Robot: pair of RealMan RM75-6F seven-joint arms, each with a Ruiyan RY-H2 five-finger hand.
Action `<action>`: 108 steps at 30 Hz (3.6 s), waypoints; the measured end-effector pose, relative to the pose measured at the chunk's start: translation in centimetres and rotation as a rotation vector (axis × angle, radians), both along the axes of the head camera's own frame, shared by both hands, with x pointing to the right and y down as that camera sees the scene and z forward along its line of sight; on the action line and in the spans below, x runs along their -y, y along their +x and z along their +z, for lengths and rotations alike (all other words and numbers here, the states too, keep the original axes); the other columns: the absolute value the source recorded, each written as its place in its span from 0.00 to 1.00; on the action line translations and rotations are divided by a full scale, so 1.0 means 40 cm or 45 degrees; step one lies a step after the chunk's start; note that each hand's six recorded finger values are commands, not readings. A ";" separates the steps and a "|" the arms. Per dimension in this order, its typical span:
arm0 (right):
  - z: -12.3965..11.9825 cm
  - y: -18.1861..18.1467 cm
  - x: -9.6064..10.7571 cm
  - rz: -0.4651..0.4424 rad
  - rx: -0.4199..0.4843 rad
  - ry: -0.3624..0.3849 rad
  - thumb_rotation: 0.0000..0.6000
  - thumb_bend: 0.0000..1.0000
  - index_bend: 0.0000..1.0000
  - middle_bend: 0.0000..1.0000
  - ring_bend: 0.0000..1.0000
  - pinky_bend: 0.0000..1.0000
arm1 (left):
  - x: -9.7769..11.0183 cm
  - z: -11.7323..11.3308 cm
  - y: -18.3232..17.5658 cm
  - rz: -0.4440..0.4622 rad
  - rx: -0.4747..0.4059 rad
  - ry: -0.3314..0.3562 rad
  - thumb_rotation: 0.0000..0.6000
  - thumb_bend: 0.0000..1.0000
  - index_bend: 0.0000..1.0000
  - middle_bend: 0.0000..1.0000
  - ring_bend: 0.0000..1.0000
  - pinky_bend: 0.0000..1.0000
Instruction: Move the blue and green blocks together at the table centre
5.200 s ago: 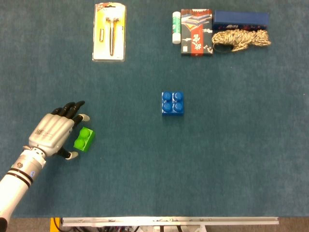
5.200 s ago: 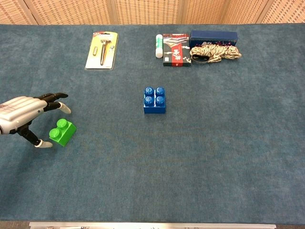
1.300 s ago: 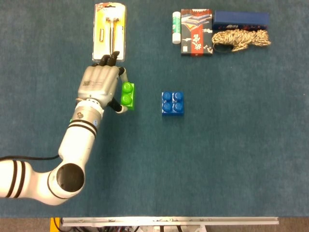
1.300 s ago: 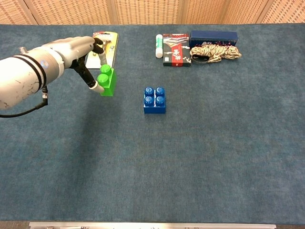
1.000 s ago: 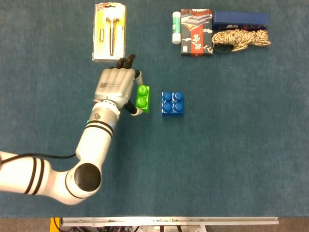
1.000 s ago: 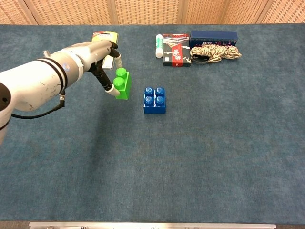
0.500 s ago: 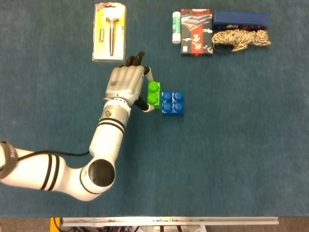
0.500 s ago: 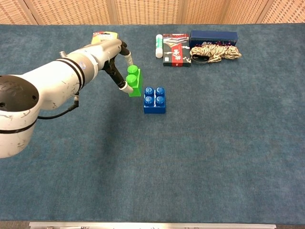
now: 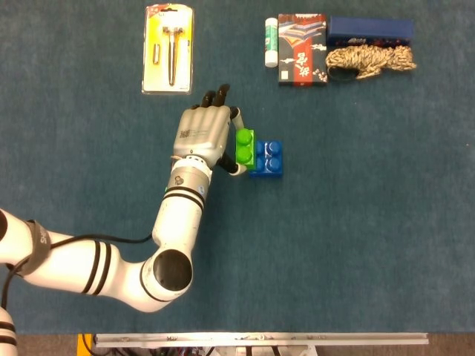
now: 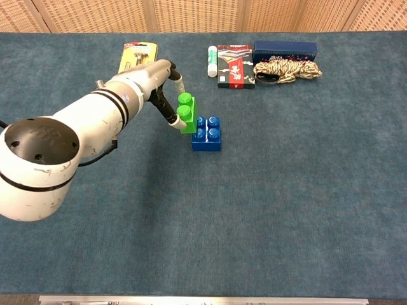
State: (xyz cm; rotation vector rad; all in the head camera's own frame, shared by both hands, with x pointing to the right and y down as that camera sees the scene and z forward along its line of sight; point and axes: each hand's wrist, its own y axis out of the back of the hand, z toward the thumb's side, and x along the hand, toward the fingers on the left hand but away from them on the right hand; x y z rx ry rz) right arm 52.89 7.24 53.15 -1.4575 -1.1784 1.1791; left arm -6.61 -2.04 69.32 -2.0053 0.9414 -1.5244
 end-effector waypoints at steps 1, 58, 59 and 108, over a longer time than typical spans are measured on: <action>-0.002 0.002 0.000 0.006 0.001 0.000 1.00 0.04 0.28 0.15 0.00 0.03 | -0.002 0.003 0.002 0.000 0.000 -0.002 1.00 0.13 0.53 0.01 0.00 0.19; 0.001 0.007 0.004 0.014 0.003 -0.032 1.00 0.04 0.28 0.15 0.00 0.03 | -0.016 0.042 0.077 0.058 0.006 0.010 1.00 0.13 0.53 0.01 0.00 0.15; 0.001 0.007 0.004 0.013 0.003 -0.032 1.00 0.04 0.28 0.15 0.00 0.03 | -0.015 0.042 0.076 0.055 0.006 0.011 1.00 0.13 0.53 0.01 0.00 0.15; 0.002 0.003 0.003 0.003 0.001 -0.032 1.00 0.04 0.28 0.15 0.00 0.03 | -0.037 0.071 0.068 0.054 0.004 -0.038 1.00 0.13 0.53 0.01 0.00 0.15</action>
